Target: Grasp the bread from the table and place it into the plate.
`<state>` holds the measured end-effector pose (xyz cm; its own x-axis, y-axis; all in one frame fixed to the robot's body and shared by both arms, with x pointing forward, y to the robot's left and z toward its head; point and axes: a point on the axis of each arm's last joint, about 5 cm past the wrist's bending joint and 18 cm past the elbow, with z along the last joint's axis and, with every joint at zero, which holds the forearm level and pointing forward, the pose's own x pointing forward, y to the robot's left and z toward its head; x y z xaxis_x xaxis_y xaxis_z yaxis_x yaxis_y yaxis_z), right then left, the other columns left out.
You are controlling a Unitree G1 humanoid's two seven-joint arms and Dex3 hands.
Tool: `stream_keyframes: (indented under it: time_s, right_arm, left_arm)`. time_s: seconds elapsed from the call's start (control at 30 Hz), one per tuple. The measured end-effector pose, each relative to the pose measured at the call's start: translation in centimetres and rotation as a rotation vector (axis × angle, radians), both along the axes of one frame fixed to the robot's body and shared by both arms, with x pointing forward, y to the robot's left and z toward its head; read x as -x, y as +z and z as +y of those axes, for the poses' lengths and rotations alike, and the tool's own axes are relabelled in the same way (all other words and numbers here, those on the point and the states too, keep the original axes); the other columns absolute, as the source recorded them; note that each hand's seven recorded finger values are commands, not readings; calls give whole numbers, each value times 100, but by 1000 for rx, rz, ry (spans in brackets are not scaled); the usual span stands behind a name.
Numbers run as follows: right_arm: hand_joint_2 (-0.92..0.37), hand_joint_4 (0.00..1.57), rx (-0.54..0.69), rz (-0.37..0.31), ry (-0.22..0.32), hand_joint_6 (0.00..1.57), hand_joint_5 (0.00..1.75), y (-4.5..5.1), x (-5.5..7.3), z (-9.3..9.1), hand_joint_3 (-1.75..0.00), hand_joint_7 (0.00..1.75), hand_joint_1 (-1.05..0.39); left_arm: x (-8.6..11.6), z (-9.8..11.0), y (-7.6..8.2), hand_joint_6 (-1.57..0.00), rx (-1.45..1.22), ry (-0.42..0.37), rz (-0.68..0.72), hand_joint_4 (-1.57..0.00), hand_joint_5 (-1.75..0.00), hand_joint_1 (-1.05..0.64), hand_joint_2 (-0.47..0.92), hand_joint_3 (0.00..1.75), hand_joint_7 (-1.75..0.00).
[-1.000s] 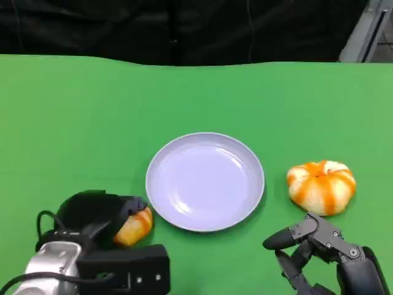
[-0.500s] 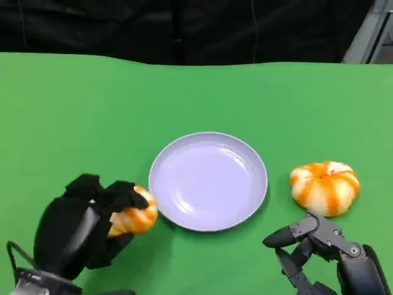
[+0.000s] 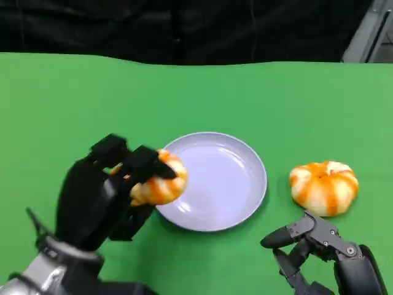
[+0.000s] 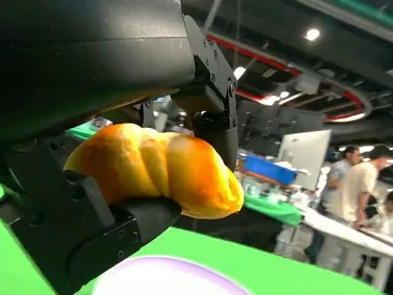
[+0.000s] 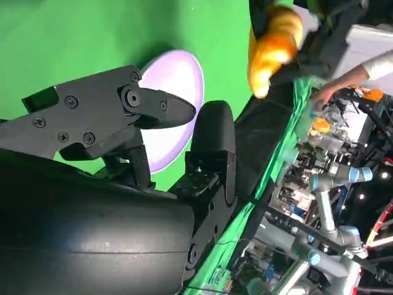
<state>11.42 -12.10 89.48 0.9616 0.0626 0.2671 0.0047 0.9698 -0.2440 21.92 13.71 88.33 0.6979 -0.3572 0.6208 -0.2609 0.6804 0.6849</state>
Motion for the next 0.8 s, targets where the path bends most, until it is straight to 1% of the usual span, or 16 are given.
stream_keyframes:
  time_s: [0.13, 0.2, 0.23, 0.27, 0.33, 0.37, 0.4, 0.43, 0.47, 0.53, 0.57, 0.63, 0.67, 0.73, 0.77, 0.8]
  right_arm:
    - [-76, 68, -3, 1, 2, 63, 152, -2, -4, 11, -63, 108, -20]
    - [-76, 67, -5, 2, 8, 63, 152, -3, -4, 23, -64, 108, -20]
    - [-76, 67, -5, 4, 8, 63, 152, -6, -1, 26, -64, 108, -20]
    - [-76, 67, -6, 5, 9, 63, 151, -8, 0, 30, -64, 108, -19]
    - [-76, 67, -9, 5, 14, 63, 151, -8, 2, 45, -65, 108, -19]
    - [-75, 67, -9, 5, 16, 63, 151, -8, 3, 51, -65, 108, -18]
    - [-75, 67, -10, 5, 16, 63, 151, -8, 4, 56, -65, 108, -18]
    - [-75, 67, -10, 6, 16, 63, 151, -9, 7, 60, -66, 108, -18]
    - [-75, 67, -9, 6, 16, 63, 151, -9, 7, 65, -66, 108, -18]
    - [-75, 67, -10, 8, 15, 63, 151, -10, 9, 75, -67, 108, -19]
    - [-75, 67, -12, 9, 15, 63, 151, -10, 10, 78, -67, 108, -19]
    - [-75, 68, -14, 11, 13, 63, 152, -12, 14, 83, -67, 108, -19]
    - [-75, 68, -15, 13, 13, 63, 152, -12, 14, 86, -67, 108, -19]
    - [-75, 68, -17, 13, 15, 63, 152, -12, 15, 93, -67, 108, -19]
    - [-75, 68, -17, 14, 16, 63, 152, -12, 15, 96, -67, 108, -19]
    - [-75, 68, -18, 15, 16, 63, 152, -12, 16, 98, -67, 108, -19]
  left_arm:
    - [-117, -182, 7, -84, -6, -50, 56, -92, -175, -14, 22, 153, -148]
    - [-161, -274, 12, -84, -14, -67, 80, -91, -175, -13, 27, 145, -149]
    - [-182, -314, 16, -83, -20, -75, 87, -90, -175, -14, 29, 139, -150]
    - [-217, -365, 23, -82, -33, -83, 99, -88, -175, -15, 34, 126, -149]
    - [-281, -456, 52, -81, -58, -97, 111, -87, -175, -15, 38, 114, -147]
    - [-308, -495, 61, -80, -71, -100, 121, -84, -172, -15, 40, 109, -143]
    - [-325, -525, 67, -80, -80, -103, 128, -81, -167, -16, 45, 96, -134]
    - [-340, -555, 73, -80, -93, -108, 141, -79, -164, -16, 49, 88, -128]
    - [-356, -582, 80, -72, -109, -106, 162, -64, -134, -20, 64, 63, -93]
    - [-377, -611, 93, -68, -177, -100, 243, -52, -85, -26, 85, 27, -40]
    - [-381, -615, 94, -61, -227, -97, 294, -42, -72, -30, 89, 22, -27]
    - [-377, -625, 117, -30, -325, -93, 386, -10, -40, -49, 91, 24, -7]
    - [-377, -632, 145, -21, -381, -91, 428, -5, -26, -57, 92, 27, -4]
    - [-375, -640, 199, -11, -503, -80, 517, -1, -9, -66, 92, 34, -1]
    - [-370, -637, 218, -10, -553, -73, 562, -1, -7, -67, 92, 35, -1]
    - [-364, -631, 230, -6, -586, -65, 594, 0, -3, -74, 92, 42, -1]
